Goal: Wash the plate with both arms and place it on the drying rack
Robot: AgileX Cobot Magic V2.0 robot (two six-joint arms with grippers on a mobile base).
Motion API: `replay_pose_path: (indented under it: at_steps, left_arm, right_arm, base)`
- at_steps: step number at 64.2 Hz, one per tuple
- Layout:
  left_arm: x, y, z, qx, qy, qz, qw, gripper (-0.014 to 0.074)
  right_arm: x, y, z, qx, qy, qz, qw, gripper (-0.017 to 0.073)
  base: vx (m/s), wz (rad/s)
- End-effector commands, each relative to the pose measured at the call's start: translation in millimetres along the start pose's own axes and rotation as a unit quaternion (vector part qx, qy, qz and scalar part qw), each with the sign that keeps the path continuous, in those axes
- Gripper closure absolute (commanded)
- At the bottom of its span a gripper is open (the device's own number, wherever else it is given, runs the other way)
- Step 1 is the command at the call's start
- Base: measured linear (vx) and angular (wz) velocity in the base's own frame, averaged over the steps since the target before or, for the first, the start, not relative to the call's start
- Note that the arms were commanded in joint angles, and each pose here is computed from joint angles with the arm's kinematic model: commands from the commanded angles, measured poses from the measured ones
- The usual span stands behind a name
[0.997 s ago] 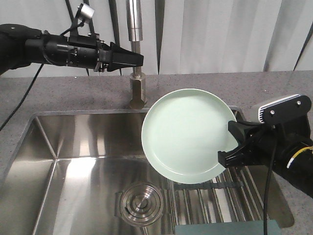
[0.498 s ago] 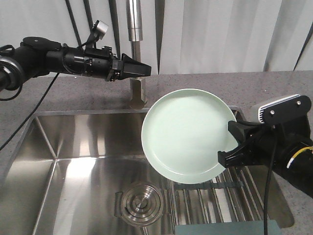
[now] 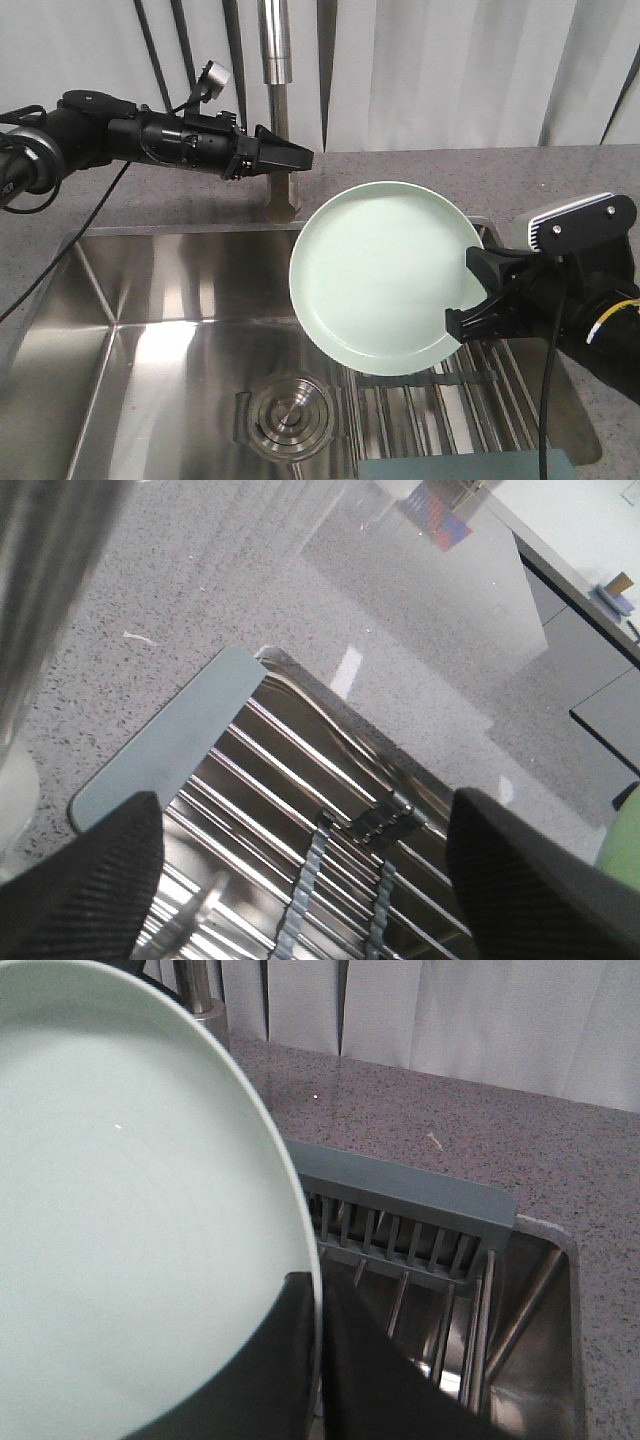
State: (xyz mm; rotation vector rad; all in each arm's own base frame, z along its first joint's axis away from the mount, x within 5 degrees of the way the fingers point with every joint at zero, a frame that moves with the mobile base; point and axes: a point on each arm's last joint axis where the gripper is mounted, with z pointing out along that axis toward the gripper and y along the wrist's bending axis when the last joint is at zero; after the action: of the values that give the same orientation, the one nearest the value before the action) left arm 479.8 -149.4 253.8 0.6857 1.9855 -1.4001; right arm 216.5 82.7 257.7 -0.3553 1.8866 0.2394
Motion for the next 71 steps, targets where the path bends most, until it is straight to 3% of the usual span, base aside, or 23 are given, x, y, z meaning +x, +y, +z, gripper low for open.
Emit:
replay_pose_path:
  at_steps: [1, 10, 21, 28, 46, 57, 71]
  left_arm:
    - [-27, -42.6, -12, 0.043, -0.033, 0.015, 0.998, 0.0042]
    - [-30, -52.0, -17, 0.027, -0.017, 0.023, 0.999, 0.0042]
    - [-26, -58.3, -21, -0.013, 0.026, 0.015, 0.999, 0.0042]
    - [-18, -69.4, -23, -0.010, 0.036, 0.028, 0.999, 0.0042]
    - [13, -81.6, -28, 0.009, 0.042, 0.027, 0.999, 0.0042]
    - [10, -89.3, -32, 0.013, 0.033, 0.031, 0.999, 0.0042]
    - [0, -108.6, -46, 0.005, 0.021, 0.064, 0.998, 0.0042]
  right_arm:
    - [-21, -0.6, -5, 0.001, -0.066, -0.004, 0.998, 0.0564]
    - [-21, -0.6, -5, 0.001, -0.066, -0.004, 0.998, 0.0564]
    - [-21, -0.6, -5, 0.001, -0.066, -0.004, 0.998, 0.0564]
    - [-21, -0.6, -5, 0.001, -0.066, -0.004, 0.998, 0.0564]
    - [-21, -0.6, -5, 0.001, -0.066, -0.004, 0.998, 0.0564]
    - [-21, -0.6, -5, 0.001, -0.066, -0.004, 0.998, 0.0564]
    - [-21, -0.6, -5, 0.001, -0.066, -0.004, 0.998, 0.0564]
  base:
    - [0.00, 0.00]
    - [0.00, 0.00]
    - [0.00, 0.00]
    - [0.00, 0.00]
    - [0.00, 0.00]
    - [0.00, 0.00]
    - [0.00, 0.00]
